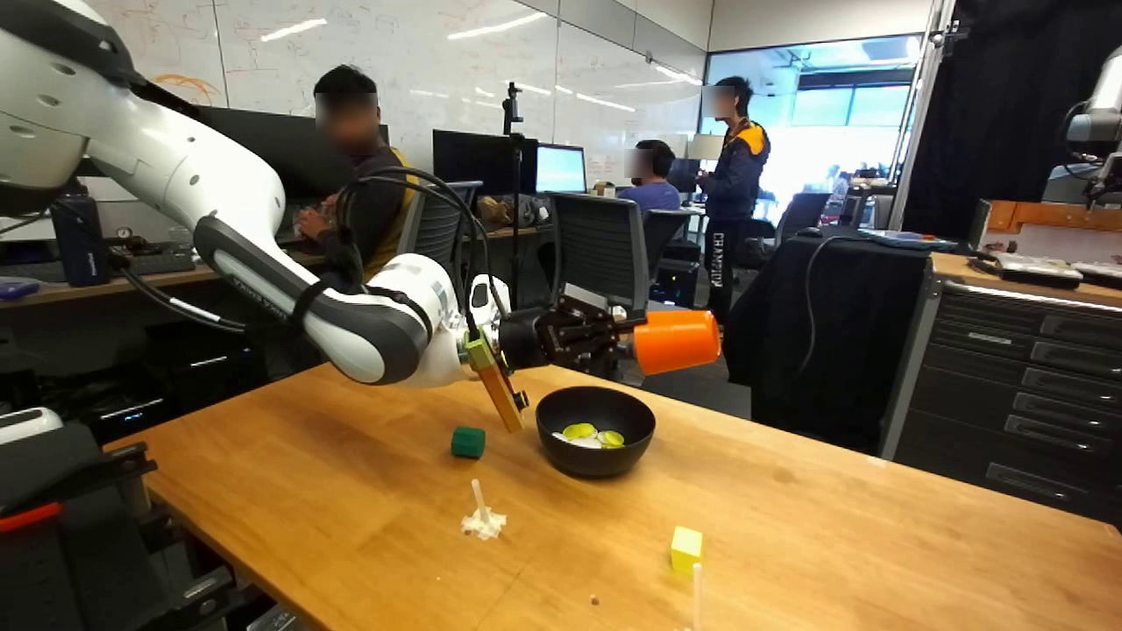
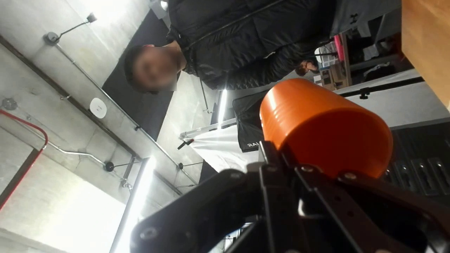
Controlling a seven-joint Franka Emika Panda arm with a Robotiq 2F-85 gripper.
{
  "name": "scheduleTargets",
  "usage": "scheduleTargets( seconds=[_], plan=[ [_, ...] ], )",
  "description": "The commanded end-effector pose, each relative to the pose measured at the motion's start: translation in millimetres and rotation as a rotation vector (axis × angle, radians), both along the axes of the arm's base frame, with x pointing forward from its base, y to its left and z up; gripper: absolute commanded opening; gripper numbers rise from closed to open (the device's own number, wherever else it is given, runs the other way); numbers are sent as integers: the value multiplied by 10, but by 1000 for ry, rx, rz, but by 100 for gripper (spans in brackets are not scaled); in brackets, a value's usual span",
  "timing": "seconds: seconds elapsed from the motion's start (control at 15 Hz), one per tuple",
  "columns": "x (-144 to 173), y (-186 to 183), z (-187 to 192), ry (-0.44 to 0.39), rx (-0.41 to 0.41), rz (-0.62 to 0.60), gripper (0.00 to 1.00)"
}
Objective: Pick up the orange cup, pour its contents in the black bowl and put the cup back down
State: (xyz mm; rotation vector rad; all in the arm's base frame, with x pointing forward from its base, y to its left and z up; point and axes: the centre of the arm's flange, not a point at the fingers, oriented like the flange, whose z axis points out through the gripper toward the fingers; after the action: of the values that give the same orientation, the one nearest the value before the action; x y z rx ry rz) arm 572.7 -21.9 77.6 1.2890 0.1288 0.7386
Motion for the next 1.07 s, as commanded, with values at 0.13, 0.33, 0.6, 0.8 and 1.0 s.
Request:
scheduleTargets(
  seconds=[0.13, 0.33, 0.6, 0.8, 1.0],
  plan=[
    [80, -6, 9, -30, -56, 15, 1],
    [90, -5, -8, -29, -71, 21, 1],
    [95, 38, -28, -14, -43, 35, 1],
    [109, 81, -33, -3, -3, 45, 1],
    [136, 112, 1, -1, 38, 48, 1]
  ],
)
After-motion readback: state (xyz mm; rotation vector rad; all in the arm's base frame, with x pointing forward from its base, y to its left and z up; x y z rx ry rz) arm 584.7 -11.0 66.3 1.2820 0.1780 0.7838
